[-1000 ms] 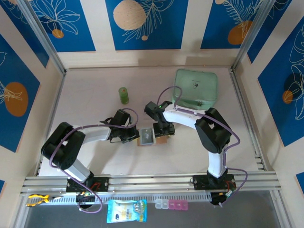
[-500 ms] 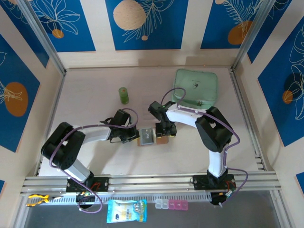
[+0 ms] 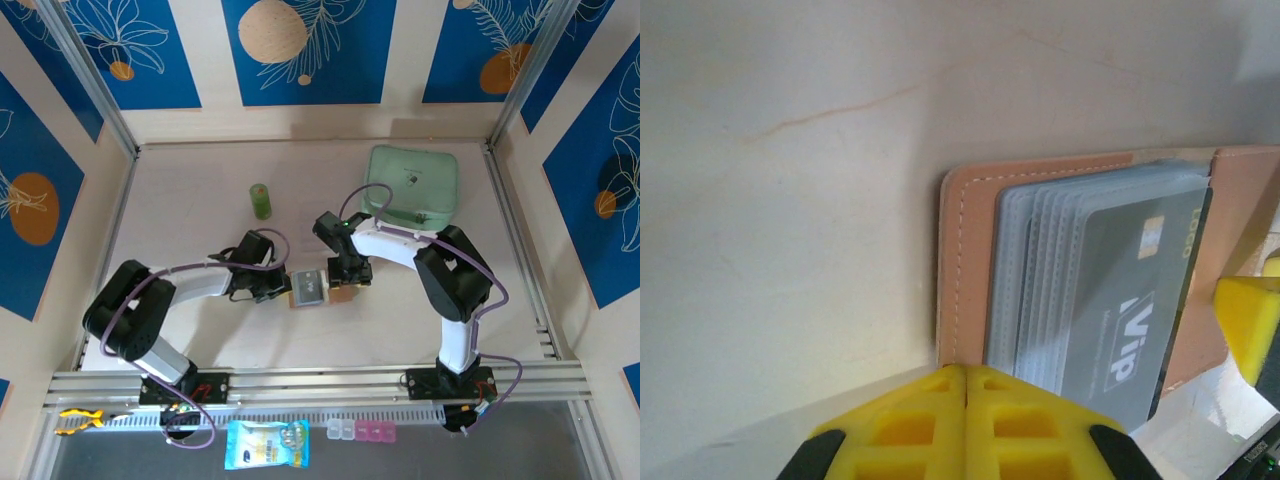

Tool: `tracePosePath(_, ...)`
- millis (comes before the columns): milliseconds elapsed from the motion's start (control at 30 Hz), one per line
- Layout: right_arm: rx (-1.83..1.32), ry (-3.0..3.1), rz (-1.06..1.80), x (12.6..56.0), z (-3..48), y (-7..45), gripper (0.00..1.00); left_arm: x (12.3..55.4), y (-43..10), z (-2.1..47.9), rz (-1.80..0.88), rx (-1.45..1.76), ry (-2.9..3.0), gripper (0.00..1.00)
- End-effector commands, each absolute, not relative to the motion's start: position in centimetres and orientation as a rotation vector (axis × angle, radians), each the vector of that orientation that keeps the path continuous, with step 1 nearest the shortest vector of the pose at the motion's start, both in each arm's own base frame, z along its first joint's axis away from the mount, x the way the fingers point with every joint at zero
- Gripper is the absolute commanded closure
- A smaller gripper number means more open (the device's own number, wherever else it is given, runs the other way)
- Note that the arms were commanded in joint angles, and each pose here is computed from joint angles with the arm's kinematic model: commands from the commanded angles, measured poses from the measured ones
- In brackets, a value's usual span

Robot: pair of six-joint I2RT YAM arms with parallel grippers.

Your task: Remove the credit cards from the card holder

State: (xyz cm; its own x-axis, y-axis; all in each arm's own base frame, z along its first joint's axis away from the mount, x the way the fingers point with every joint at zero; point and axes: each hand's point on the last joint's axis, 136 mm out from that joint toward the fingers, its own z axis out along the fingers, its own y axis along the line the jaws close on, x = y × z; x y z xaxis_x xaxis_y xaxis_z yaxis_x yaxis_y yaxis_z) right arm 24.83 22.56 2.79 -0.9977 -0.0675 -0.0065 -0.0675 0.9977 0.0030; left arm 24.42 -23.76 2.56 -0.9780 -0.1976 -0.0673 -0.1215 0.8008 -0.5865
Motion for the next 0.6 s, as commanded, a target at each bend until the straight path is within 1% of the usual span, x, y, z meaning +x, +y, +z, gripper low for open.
tracePosePath(0, -0.149, 3.072, 0.110, 25.2, 6.0, 23.8, 0.45, 24.9, -24.2, 4.4, -0.919, -0.220, 2.838, 1.00)
tracePosePath(233, -0.176, 3.040, 0.366, 25.0, 7.8, 26.5, 0.47, 25.1, -25.1, 5.6, -0.955, -0.181, 2.822, 1.00)
tracePosePath(400, -0.174, 3.050, 0.529, 24.7, 7.4, 27.9, 0.51, 24.6, -26.3, 5.6, -0.979, -0.148, 2.836, 1.00)
tracePosePath(567, -0.143, 3.071, 0.620, 24.3, 6.3, 28.2, 0.55, 24.1, -26.7, 4.9, -0.983, -0.141, 2.854, 0.96)
